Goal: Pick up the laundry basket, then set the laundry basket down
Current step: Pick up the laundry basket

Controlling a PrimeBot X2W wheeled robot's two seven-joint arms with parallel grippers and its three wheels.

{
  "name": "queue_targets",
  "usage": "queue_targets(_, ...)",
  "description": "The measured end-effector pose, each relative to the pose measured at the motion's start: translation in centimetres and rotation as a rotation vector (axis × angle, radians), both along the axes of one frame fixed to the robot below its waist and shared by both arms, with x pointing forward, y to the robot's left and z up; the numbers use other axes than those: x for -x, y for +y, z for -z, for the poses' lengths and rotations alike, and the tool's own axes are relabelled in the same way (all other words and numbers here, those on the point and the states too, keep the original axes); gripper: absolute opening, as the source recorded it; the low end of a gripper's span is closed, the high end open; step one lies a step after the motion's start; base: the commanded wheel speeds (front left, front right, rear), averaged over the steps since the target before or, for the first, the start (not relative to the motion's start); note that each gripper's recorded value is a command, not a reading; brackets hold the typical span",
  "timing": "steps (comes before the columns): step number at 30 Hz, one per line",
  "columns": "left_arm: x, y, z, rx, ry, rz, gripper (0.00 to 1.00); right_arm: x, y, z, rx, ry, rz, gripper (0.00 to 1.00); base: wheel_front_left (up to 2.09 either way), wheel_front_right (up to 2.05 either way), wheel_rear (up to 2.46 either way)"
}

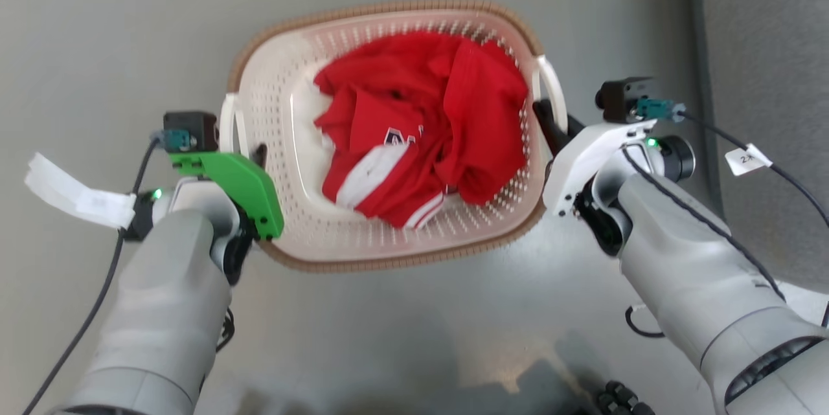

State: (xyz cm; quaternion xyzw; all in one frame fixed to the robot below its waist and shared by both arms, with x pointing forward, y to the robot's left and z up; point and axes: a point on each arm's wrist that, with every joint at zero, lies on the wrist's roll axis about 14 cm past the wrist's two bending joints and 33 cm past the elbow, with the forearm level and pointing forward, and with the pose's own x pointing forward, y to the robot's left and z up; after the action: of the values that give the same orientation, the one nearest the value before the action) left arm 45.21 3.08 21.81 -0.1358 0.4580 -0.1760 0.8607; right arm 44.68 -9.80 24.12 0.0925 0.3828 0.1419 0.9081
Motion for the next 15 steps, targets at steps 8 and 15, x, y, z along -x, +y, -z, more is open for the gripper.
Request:
queue_targets(8,1.5,-0.1,-2.7,-0.002,0.0,0.009,0.0,1.6,0.0,-2.7,0.007,0.014,-0.012,0.0,0.0,0.0,0.0)
queue_targets(15,3.1,0.0,-4.4,-0.016,0.008,0.028,0.0,3.4,0.2,-4.2,0.024,0.047,-0.045,0.0,0.0,0.0,0.0)
